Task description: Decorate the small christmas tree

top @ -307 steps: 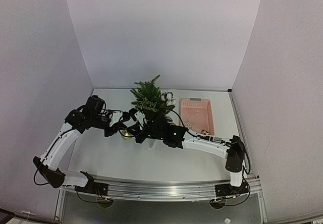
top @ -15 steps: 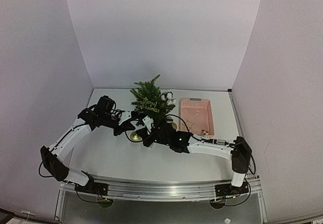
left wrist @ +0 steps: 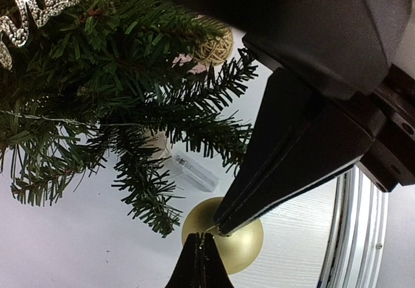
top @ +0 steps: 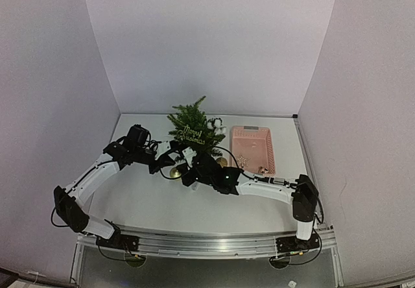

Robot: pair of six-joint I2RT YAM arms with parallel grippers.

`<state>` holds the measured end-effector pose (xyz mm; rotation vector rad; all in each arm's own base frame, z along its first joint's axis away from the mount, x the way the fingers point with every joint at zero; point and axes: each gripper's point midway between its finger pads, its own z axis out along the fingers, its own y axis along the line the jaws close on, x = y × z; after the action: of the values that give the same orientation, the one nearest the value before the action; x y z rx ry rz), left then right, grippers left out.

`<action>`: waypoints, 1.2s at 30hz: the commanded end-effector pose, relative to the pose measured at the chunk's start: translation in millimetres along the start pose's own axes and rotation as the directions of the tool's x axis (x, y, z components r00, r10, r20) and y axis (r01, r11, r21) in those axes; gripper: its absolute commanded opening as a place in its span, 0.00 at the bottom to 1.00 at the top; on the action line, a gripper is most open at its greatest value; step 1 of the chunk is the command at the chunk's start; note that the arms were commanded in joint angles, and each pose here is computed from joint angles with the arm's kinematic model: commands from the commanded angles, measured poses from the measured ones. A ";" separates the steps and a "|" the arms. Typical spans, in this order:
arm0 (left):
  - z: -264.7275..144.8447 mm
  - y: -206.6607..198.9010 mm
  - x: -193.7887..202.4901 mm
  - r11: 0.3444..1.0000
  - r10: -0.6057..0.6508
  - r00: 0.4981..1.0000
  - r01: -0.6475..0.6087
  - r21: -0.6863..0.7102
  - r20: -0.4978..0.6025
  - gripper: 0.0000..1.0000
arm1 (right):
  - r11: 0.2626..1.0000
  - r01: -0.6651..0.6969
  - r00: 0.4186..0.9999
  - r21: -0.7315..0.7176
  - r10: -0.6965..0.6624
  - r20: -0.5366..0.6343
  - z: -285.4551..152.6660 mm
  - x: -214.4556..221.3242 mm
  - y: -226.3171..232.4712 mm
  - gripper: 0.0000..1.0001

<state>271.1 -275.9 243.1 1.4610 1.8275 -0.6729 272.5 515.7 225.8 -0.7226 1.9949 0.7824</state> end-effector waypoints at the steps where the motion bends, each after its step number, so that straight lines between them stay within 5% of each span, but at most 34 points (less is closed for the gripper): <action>1: 0.0 17.0 -9.3 0.997 0.014 0.999 -0.011 -0.078 0.035 0.00 | 0.998 -0.008 1.000 0.067 0.010 -0.023 4.7 2.3 -10.2 0.00; 36: -24.5 32.3 -18.8 0.981 0.049 0.998 -0.042 -0.189 0.035 0.00 | 0.984 -0.013 1.000 0.176 0.009 0.022 13.5 -16.4 -23.5 0.00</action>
<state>291.5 -271.1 244.4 1.4092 1.8080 -0.5592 297.0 516.0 229.1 -0.6274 2.0087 0.6558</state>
